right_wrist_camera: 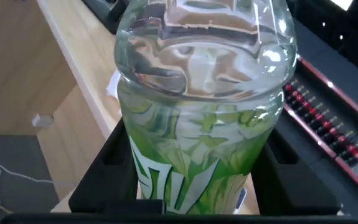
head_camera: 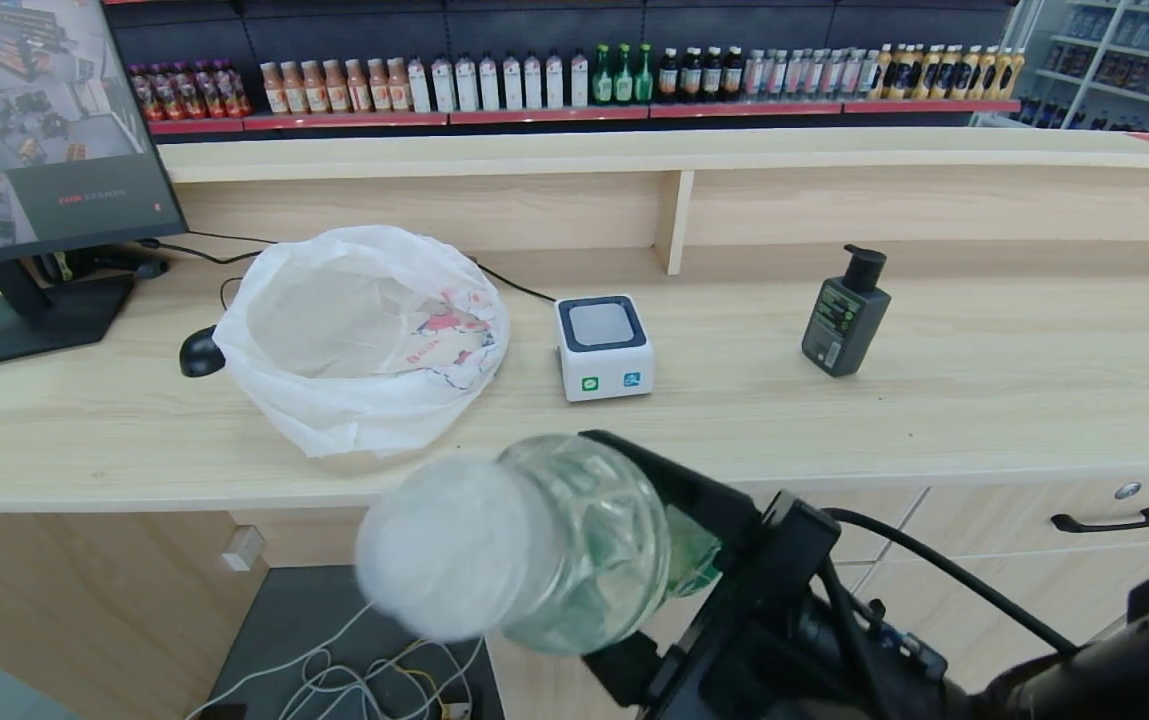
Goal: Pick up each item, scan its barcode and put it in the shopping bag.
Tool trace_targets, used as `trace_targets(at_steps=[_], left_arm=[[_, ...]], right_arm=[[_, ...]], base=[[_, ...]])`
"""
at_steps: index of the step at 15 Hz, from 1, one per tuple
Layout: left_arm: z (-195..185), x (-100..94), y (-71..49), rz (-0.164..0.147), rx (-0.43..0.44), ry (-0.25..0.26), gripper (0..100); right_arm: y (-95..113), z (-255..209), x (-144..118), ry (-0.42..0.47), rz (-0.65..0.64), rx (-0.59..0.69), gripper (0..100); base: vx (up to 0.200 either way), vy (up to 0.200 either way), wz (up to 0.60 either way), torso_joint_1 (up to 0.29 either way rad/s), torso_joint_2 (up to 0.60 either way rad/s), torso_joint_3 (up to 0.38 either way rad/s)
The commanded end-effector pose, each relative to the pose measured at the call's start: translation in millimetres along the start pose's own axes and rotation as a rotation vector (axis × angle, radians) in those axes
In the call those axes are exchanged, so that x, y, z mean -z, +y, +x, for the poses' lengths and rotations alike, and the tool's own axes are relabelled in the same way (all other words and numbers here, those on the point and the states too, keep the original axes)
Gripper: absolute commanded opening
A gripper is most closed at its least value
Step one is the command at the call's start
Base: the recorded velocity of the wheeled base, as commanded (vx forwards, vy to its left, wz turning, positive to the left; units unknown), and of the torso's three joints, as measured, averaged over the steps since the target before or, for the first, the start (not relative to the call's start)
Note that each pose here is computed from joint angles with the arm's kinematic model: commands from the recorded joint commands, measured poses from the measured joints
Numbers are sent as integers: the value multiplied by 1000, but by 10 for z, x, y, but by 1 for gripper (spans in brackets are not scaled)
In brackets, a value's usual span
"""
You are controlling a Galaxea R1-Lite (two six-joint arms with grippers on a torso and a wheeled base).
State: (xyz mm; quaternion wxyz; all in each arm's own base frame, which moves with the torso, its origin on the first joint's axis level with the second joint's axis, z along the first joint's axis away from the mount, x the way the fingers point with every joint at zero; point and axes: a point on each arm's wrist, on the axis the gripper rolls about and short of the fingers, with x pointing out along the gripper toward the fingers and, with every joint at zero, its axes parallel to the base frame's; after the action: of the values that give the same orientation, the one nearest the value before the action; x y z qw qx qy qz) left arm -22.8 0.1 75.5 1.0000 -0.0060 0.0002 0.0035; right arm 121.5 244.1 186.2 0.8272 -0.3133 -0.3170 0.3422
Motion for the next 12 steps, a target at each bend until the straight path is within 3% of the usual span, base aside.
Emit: trace_targets(at_steps=[1,10,12], left_arm=[[0,0,0,0,-1,0,100],[0,0,0,0,-1,0,100],[0,0,0,0,-1,0,100]], right_arm=[[-290,-4,162,31,77,88,0],[-797,29,547,35,484,248,0],[-908,84,556,3,566,294,0]], base=[[0,0,0,0,0,0],[0,0,0,0,0,0],[0,0,0,0,0,0]])
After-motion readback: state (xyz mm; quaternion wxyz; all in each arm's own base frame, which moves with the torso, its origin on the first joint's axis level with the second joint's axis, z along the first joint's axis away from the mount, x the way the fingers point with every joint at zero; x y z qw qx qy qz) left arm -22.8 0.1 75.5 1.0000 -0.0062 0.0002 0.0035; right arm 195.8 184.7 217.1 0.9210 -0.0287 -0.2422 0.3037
